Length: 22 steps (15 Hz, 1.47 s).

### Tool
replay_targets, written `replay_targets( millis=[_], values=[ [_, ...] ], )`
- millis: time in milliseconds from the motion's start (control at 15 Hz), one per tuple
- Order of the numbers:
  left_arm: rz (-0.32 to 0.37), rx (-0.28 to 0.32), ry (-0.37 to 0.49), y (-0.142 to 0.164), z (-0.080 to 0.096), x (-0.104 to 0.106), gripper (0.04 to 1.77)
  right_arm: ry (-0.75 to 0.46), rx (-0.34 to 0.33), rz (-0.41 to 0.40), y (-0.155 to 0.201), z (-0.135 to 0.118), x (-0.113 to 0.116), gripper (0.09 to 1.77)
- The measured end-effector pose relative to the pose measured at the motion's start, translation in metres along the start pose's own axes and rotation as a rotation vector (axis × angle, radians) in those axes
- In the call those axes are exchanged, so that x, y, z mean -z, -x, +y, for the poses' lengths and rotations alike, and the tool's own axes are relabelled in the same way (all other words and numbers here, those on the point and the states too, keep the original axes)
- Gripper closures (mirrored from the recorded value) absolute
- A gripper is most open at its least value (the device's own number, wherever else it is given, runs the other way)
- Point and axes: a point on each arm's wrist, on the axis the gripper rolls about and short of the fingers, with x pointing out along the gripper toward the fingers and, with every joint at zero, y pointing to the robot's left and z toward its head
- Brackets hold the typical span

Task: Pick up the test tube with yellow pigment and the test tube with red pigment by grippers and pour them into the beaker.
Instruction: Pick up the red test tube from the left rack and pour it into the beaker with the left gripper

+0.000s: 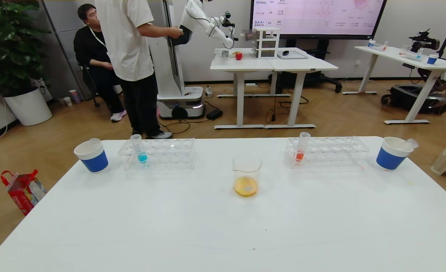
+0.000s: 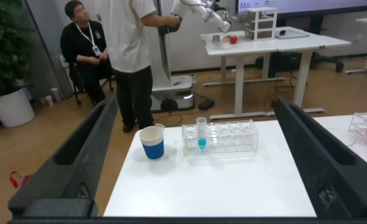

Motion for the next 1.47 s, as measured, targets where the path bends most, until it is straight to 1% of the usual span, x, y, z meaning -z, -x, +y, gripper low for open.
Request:
replay_targets(
  millis=[133, 400, 467, 600, 667, 800, 933, 1067, 1133, 1200, 1467],
  values=[
    [-0.057, -0.003, 0.003, 0.023, 0.0, 0.008, 0.06, 0.0, 0.0, 0.0, 0.0, 0.0, 0.0, 0.12],
    [-0.127, -0.002, 0.0, 0.056, -0.003, 0.035, 0.06, 0.0, 0.0, 0.0, 0.0, 0.0, 0.0, 0.12],
    [-0.139, 0.006, -0.002, 0.063, -0.004, 0.045, 0.06, 0.0, 0.0, 0.0, 0.0, 0.0, 0.0, 0.12],
    [-0.13, 0.017, 0.004, 0.066, -0.006, 0.067, 0.06, 0.0, 0.0, 0.0, 0.0, 0.0, 0.0, 0.12],
    [-0.102, 0.021, 0.015, 0.065, -0.007, 0.079, 0.06, 0.0, 0.0, 0.0, 0.0, 0.0, 0.0, 0.12],
    [-0.017, 0.029, 0.035, 0.057, -0.01, 0.107, 0.06, 0.0, 0.0, 0.0, 0.0, 0.0, 0.0, 0.12],
    [0.092, 0.038, 0.046, 0.046, -0.014, 0.144, 0.06, 0.0, 0.0, 0.0, 0.0, 0.0, 0.0, 0.12],
    [0.163, 0.043, 0.056, 0.038, -0.018, 0.179, 0.06, 0.0, 0.0, 0.0, 0.0, 0.0, 0.0, 0.12],
    [0.218, 0.047, 0.059, 0.038, -0.019, 0.193, 0.06, 0.0, 0.0, 0.0, 0.0, 0.0, 0.0, 0.12],
    [0.243, 0.05, 0.059, 0.038, -0.02, 0.199, 0.06, 0.0, 0.0, 0.0, 0.0, 0.0, 0.0, 0.12],
    [0.256, 0.044, 0.075, 0.037, -0.02, 0.204, 0.06, 0.0, 0.0, 0.0, 0.0, 0.0, 0.0, 0.12]
  ],
)
